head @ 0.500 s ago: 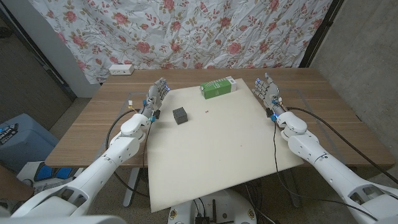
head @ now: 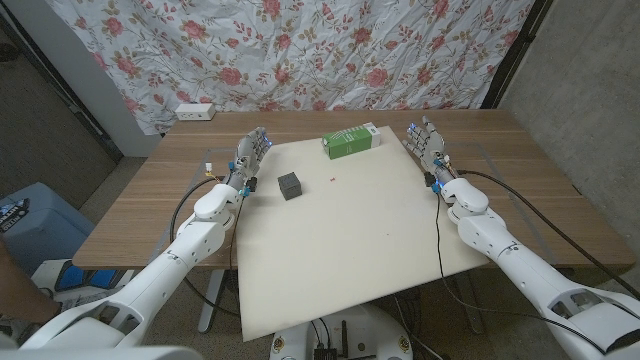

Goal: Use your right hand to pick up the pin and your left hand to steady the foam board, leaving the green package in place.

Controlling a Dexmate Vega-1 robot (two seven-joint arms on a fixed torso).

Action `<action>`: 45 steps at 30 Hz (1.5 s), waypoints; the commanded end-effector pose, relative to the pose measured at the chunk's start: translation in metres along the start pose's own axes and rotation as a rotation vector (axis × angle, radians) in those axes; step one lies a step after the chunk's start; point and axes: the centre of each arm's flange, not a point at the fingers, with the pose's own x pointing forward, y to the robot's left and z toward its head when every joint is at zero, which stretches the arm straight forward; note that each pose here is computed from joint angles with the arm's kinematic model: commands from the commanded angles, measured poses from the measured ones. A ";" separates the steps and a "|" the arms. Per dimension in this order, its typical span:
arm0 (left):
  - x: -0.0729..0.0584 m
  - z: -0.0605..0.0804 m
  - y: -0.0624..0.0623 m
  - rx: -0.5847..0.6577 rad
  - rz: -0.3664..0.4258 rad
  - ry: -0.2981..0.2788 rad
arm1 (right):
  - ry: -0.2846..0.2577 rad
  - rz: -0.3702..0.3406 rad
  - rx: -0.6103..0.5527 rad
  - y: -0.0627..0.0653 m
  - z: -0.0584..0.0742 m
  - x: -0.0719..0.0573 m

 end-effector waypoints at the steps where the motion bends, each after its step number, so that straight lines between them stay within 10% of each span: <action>1: 0.003 0.006 0.001 0.033 0.003 0.000 | 0.026 0.042 -0.142 0.004 0.012 0.008; 45: -0.018 0.018 -0.014 0.086 0.058 -0.018 | -0.089 0.195 -0.683 0.043 0.060 0.000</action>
